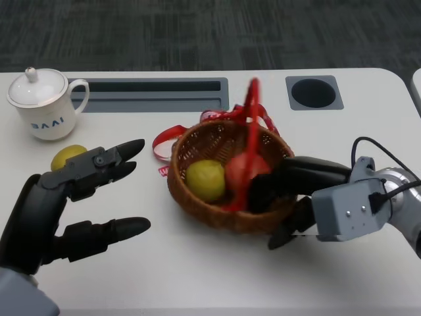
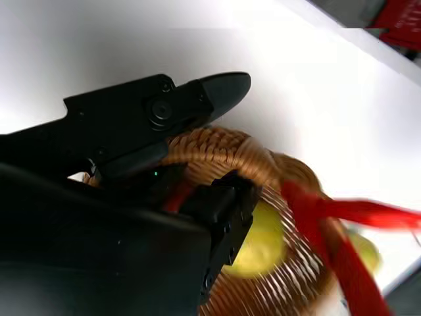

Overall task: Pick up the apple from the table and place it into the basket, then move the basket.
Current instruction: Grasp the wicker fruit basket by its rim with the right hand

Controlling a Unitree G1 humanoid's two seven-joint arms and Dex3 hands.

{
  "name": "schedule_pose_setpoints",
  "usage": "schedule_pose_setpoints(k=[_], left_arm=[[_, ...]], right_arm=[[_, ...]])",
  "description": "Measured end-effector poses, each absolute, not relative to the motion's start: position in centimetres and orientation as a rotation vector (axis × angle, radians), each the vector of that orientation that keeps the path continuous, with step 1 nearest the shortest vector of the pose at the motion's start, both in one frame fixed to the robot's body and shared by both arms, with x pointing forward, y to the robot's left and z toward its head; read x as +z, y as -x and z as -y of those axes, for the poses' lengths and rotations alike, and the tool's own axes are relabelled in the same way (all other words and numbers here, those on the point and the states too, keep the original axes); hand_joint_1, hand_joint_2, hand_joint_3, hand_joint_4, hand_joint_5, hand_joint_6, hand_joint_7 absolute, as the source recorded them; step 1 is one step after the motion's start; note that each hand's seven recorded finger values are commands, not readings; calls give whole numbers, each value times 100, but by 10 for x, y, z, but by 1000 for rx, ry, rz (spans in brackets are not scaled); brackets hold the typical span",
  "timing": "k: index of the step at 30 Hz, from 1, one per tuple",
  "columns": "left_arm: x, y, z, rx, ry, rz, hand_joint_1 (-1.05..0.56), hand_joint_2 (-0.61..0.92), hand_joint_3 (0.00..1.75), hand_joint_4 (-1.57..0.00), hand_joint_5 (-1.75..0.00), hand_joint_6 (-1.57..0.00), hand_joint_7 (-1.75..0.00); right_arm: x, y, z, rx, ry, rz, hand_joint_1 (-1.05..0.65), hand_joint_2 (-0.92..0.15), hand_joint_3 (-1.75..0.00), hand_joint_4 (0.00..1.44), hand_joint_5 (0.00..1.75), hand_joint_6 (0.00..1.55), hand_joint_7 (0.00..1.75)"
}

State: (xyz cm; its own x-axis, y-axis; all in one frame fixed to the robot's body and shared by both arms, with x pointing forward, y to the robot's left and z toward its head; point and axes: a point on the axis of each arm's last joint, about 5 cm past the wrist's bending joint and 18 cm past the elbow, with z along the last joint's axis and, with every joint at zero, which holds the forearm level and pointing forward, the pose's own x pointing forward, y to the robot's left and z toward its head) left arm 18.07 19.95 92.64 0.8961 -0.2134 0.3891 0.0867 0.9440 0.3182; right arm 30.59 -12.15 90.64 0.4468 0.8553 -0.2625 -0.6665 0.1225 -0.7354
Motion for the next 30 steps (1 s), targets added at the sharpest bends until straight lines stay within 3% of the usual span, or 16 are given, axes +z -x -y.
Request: schedule_pose_setpoints(k=[14, 20, 26, 30], left_arm=[[931, -181, -196, -136, -275, 487, -45, 76, 0, -78, 0, -70, -1], [931, -180, -195, -127, -270, 507, -45, 78, 0, -77, 0, -70, 0], [931, -179, -193, -110, -254, 515, -46, 78, 0, -78, 0, -70, 0], [931, -175, -192, -102, -251, 520, -48, 78, 0, -77, 0, -70, 0]], right_arm=[[914, -311, 107, 1197, 1168, 319, -52, -92, -3, 92, 1, 76, 1], [915, -311, 107, 1177, 1164, 344, -46, -92, -9, 95, 2, 76, 1], [915, -312, 102, 1128, 1201, 372, -37, -92, -29, 106, 5, 82, 2], [915, -314, 98, 1097, 1251, 375, -35, -92, -27, 105, 3, 84, 2]])
